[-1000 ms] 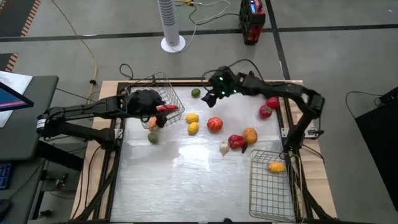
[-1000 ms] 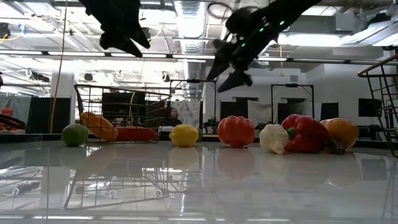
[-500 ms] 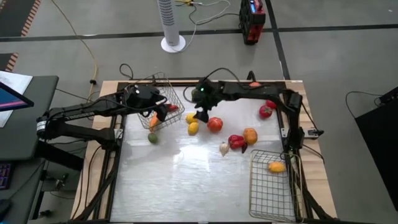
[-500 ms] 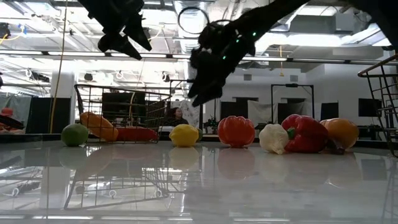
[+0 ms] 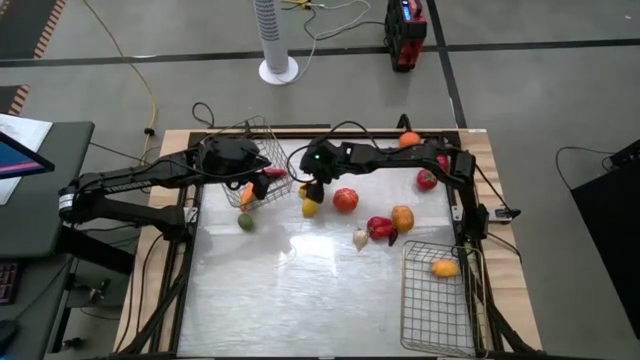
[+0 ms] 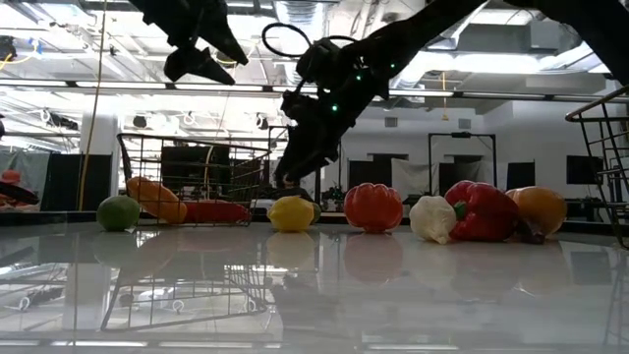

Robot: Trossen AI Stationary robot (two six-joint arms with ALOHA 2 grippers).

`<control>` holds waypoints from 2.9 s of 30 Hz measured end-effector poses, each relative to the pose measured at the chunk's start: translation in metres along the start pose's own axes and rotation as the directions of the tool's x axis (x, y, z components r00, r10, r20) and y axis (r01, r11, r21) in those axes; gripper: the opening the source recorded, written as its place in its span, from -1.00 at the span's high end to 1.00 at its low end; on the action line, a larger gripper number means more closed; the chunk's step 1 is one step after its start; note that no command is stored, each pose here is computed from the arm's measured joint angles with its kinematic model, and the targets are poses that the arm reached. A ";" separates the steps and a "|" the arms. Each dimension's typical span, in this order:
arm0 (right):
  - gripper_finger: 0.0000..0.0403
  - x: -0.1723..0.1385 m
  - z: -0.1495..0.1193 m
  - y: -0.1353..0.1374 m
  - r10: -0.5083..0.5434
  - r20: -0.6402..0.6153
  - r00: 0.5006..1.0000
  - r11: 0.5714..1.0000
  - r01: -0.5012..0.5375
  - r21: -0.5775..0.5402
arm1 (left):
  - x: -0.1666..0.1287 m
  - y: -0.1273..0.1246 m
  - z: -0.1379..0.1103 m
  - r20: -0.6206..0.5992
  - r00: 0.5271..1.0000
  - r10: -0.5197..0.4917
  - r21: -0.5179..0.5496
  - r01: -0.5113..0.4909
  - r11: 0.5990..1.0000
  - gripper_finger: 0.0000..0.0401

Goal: Sort produce into baskets
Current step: Put the top lemon into the bottom wire basket

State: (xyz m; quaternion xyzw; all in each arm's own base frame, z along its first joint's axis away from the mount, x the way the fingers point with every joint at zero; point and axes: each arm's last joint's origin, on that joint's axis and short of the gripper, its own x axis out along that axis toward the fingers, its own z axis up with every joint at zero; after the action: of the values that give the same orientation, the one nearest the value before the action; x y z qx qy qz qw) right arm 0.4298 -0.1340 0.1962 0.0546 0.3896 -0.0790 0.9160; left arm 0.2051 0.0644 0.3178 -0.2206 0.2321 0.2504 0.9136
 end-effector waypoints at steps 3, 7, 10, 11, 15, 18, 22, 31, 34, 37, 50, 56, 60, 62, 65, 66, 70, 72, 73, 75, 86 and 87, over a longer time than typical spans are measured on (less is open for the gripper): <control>-0.52 0.003 -0.007 -0.005 -0.012 0.003 1.000 1.000 0.012 0.012 | 0.000 -0.002 0.005 0.057 0.998 -0.004 -0.013 0.004 1.000 -0.22; -0.52 0.007 -0.017 -0.006 0.001 -0.024 1.000 1.000 0.000 0.017 | -0.001 -0.005 0.012 0.129 0.991 -0.035 -0.021 0.038 0.999 -0.22; -0.52 0.010 -0.025 -0.004 0.019 -0.051 0.999 1.000 -0.018 0.023 | -0.001 -0.006 0.015 0.163 0.985 -0.053 -0.024 0.057 0.998 -0.22; -0.52 0.010 -0.026 -0.004 0.024 -0.051 0.998 0.999 -0.023 0.024 | -0.002 -0.007 0.016 0.169 0.984 -0.057 -0.024 0.062 0.998 -0.22; -0.52 0.010 -0.024 -0.004 0.038 -0.032 0.999 0.999 -0.037 0.021 | -0.002 -0.007 0.018 0.185 0.981 -0.064 -0.025 0.070 0.997 -0.22; -0.52 0.010 -0.023 -0.004 0.043 -0.018 0.999 0.999 -0.042 0.012 | -0.002 -0.007 0.018 0.185 0.981 -0.064 -0.025 0.070 0.997 -0.22; -0.52 0.018 -0.027 -0.007 0.096 -0.015 0.995 0.995 -0.096 0.000 | -0.002 -0.007 0.018 0.186 0.981 -0.064 -0.025 0.070 0.997 -0.22; -0.57 0.030 -0.033 0.002 0.087 -0.041 0.995 0.995 -0.089 -0.036 | -0.002 -0.007 0.018 0.190 0.980 -0.062 -0.054 0.074 0.996 -0.22; -0.53 0.030 -0.035 0.001 0.075 -0.061 0.995 0.996 -0.078 -0.040 | -0.002 -0.007 0.018 0.190 0.980 -0.062 -0.058 0.075 0.996 -0.22; -0.42 0.030 -0.037 0.001 0.076 -0.083 0.994 0.996 -0.079 -0.036 | -0.002 -0.007 0.018 0.189 0.980 -0.063 -0.058 0.075 0.996 -0.22; -0.19 -0.024 -0.012 0.003 0.076 -0.130 0.989 0.997 -0.075 0.012 | -0.034 -0.001 0.028 0.327 0.942 -0.070 0.010 0.070 0.997 -0.22; -0.19 -0.082 0.001 0.009 0.089 -0.120 0.989 0.996 -0.087 0.021 | -0.035 0.003 0.029 0.365 0.930 0.042 0.010 -0.049 0.999 -0.22; -0.19 -0.123 -0.001 0.020 0.145 -0.182 0.973 0.982 -0.120 0.144 | -0.033 0.004 0.029 0.371 0.924 0.087 -0.004 -0.092 0.996 -0.22; -0.19 -0.137 -0.006 0.027 0.190 -0.237 0.953 0.962 -0.133 0.238 | -0.033 0.004 0.029 0.366 0.927 0.088 -0.003 -0.093 0.996 -0.22; -0.19 -0.158 -0.016 0.045 0.234 -0.333 0.913 0.936 -0.120 0.331 | -0.032 0.004 0.028 0.358 0.930 0.086 -0.019 -0.085 0.996 -0.22; -0.19 -0.166 -0.019 0.054 0.243 -0.367 0.898 0.934 -0.114 0.340 | -0.032 0.004 0.028 0.352 0.933 0.072 -0.019 -0.070 0.997 -0.22; -0.19 -0.195 -0.035 0.096 0.252 -0.504 0.826 0.944 -0.094 0.316 | -0.032 0.002 0.027 0.330 0.944 0.013 0.006 -0.016 1.000 -0.22; -0.19 -0.212 -0.041 0.116 0.262 -0.521 0.812 0.944 -0.103 0.313 | -0.032 0.002 0.027 0.325 0.946 -0.003 0.020 -0.004 1.000 -0.22; -0.19 -0.220 -0.042 0.125 0.269 -0.514 0.814 0.941 -0.107 0.322 | -0.032 0.002 0.027 0.322 0.947 -0.009 0.023 0.001 1.000 -0.22; -0.19 -0.237 -0.046 0.140 0.288 -0.495 0.820 0.926 -0.106 0.363 | -0.032 0.002 0.027 0.322 0.947 -0.009 0.023 0.002 1.000 -0.22; -0.26 -0.293 -0.096 0.180 0.107 -0.578 0.809 0.840 0.238 0.489 | -0.032 0.001 0.027 0.313 0.949 -0.035 0.083 0.009 0.996 -0.22; -0.28 -0.293 -0.101 0.182 0.109 -0.593 0.798 0.834 0.251 0.491 | -0.032 0.001 0.027 0.309 0.950 -0.044 0.093 0.016 0.996 -0.22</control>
State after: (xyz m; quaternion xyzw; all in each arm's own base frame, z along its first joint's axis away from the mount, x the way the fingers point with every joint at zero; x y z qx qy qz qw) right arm 0.1927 0.0913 0.3454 0.3204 0.6210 -0.2012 0.6865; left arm 0.1889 0.0675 0.3556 -0.1409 0.0928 0.2574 0.9515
